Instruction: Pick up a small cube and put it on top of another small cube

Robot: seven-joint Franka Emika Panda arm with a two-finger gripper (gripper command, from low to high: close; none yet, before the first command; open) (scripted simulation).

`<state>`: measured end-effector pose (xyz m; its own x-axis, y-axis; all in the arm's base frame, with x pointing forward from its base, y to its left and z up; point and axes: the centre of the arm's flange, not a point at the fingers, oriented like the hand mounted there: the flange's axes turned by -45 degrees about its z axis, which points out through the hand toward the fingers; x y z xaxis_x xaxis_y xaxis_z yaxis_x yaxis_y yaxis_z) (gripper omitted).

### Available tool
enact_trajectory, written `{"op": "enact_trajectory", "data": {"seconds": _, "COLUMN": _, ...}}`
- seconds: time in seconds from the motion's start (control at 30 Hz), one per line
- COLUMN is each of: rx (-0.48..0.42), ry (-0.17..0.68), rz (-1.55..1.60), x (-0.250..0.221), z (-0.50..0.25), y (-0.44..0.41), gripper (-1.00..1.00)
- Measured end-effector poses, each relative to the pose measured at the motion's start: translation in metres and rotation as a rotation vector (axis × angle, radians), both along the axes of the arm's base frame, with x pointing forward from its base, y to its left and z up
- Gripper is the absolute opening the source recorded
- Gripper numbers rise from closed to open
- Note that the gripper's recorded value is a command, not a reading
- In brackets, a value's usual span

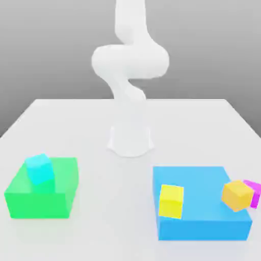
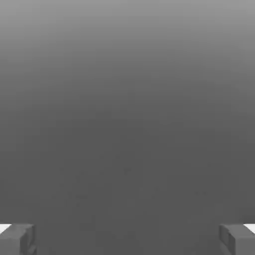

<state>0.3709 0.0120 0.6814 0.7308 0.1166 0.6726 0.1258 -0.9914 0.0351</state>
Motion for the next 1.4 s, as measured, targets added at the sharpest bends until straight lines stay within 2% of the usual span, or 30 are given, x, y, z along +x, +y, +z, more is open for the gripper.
{"op": "enact_trajectory", "data": {"seconds": 0.23, "rx": -0.149, "ry": 0.144, "rz": 0.399, "x": 0.054, "z": -0.092, "y": 0.054, "gripper": 0.00}}
{"op": "enact_trajectory", "data": {"seconds": 0.47, "rx": -0.307, "ry": 0.256, "rz": 0.801, "x": 0.075, "z": -0.191, "y": 0.122, "gripper": 0.00}}
{"op": "enact_trajectory", "data": {"seconds": 0.73, "rx": -0.502, "ry": 0.357, "rz": 1.268, "x": 0.060, "z": -0.305, "y": 0.197, "gripper": 0.00}}
{"op": "enact_trajectory", "data": {"seconds": 1.0, "rx": -0.714, "ry": 0.430, "rz": 1.746, "x": 0.012, "z": -0.408, "y": 0.256, "gripper": 0.00}}
{"op": "enact_trajectory", "data": {"seconds": 1.17, "rx": -0.730, "ry": 0.440, "rz": 1.781, "x": 0.011, "z": -0.471, "y": 0.255, "gripper": 0.00}}
{"op": "enact_trajectory", "data": {"seconds": 1.2, "rx": -0.731, "ry": 0.441, "rz": 1.781, "x": 0.010, "z": -0.479, "y": 0.254, "gripper": -1.00}}
{"op": "enact_trajectory", "data": {"seconds": 1.4, "rx": -0.730, "ry": 0.444, "rz": 1.782, "x": 0.010, "z": -0.483, "y": 0.253, "gripper": -1.00}}
